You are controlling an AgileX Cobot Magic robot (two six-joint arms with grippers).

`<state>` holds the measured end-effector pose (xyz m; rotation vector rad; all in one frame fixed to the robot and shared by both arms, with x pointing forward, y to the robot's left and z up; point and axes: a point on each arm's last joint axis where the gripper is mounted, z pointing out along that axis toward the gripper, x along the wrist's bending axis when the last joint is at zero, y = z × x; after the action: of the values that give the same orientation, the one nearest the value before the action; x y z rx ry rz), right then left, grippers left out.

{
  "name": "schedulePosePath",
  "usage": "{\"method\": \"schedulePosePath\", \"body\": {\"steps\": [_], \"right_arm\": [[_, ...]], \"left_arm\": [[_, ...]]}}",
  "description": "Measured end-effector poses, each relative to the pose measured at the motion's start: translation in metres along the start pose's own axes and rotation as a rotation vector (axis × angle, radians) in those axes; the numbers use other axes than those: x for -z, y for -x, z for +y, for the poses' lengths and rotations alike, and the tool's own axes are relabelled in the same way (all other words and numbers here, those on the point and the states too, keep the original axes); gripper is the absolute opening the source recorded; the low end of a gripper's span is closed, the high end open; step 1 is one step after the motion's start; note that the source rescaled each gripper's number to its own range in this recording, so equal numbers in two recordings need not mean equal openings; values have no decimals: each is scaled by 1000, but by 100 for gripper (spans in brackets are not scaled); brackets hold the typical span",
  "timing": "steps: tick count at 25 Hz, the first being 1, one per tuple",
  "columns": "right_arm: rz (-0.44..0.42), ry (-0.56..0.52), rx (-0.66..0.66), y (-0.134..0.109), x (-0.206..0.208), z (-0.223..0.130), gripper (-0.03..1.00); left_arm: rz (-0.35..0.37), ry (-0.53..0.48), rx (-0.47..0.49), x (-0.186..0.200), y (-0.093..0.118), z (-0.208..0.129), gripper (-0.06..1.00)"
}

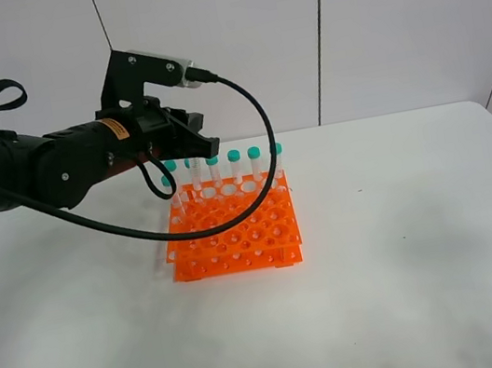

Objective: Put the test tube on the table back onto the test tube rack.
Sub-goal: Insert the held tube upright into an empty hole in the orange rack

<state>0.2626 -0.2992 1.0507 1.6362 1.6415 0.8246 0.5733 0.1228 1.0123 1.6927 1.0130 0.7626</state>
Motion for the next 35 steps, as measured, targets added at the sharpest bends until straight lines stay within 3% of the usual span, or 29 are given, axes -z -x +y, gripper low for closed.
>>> {"method": "schedulePosePath", "body": {"steps": [4,10,19,30,35], "right_arm": [[1,25,1,0,3,-2,91],[-3,166,1,0,22,-13,91],[2,174,-1,-1,23,-14,91],[2,174,-1,-1,23,-14,91],[2,174,-1,-1,23,-14,91]], "left_arm": [[35,-1,13,-4,-15,-4,1],[51,-32,40,-14,-20,-19,1],[60,29,68,-25,-21,-27,1],[61,2,90,-33,-21,-40,1],[64,39,92,-34,-21,-38,1]]}}
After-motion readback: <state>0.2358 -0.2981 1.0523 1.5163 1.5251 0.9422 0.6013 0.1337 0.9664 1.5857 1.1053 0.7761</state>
